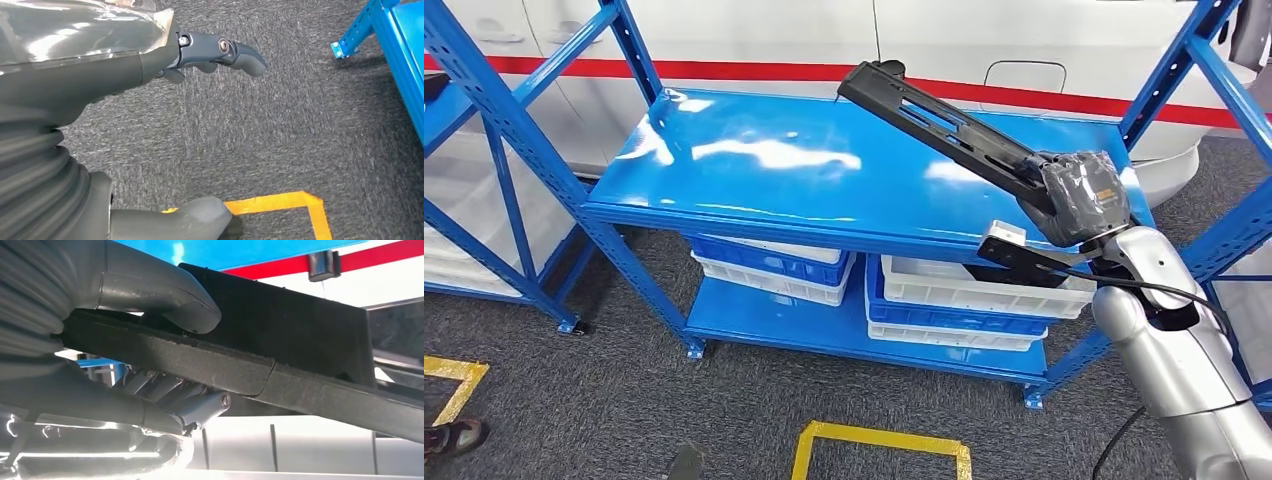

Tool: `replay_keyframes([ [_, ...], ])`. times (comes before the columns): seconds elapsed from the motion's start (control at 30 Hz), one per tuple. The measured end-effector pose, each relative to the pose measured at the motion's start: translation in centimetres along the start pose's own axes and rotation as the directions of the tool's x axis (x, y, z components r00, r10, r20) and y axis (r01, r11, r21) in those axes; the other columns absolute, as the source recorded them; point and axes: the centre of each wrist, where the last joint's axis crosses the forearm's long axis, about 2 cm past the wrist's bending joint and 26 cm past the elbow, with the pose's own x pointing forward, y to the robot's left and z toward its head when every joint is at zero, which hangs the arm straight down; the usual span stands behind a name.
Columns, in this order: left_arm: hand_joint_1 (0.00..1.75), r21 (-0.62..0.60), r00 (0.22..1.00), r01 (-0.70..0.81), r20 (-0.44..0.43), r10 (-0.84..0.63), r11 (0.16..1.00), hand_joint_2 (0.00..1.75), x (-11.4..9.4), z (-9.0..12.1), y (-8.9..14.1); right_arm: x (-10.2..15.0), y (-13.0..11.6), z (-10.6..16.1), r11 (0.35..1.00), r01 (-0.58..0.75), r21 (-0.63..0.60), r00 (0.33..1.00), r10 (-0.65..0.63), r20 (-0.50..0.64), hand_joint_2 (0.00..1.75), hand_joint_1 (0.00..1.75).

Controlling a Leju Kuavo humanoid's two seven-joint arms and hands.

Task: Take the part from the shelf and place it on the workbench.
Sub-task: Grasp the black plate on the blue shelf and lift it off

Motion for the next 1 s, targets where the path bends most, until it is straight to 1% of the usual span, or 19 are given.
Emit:
replay_keyframes([
  [0.43,0.0,-0.009,1.0,0.015,0.001,-0.015,1.0,1.75,-0.1,0.0,0.2,0.0,-0.1,0.4,1.0,-0.006,-0.005,1.0,0.006,0.001,1.75,1.68],
  [0.6,0.0,-0.011,1.0,0.02,0.005,-0.02,1.0,1.75,0.1,-0.2,0.3,0.0,0.0,1.0,1.0,-0.009,-0.002,1.0,0.009,-0.003,1.75,1.68],
  [0.77,0.0,-0.017,1.0,0.026,0.006,-0.025,1.0,1.75,0.2,-0.2,0.4,0.3,0.5,2.0,1.0,-0.009,0.012,1.0,0.009,-0.005,1.75,1.68],
  [1.0,0.0,-0.004,0.999,0.03,0.014,-0.03,1.0,1.75,0.3,-0.5,0.8,0.7,0.2,2.0,1.0,-0.015,-0.009,1.0,0.015,0.006,1.75,1.68],
])
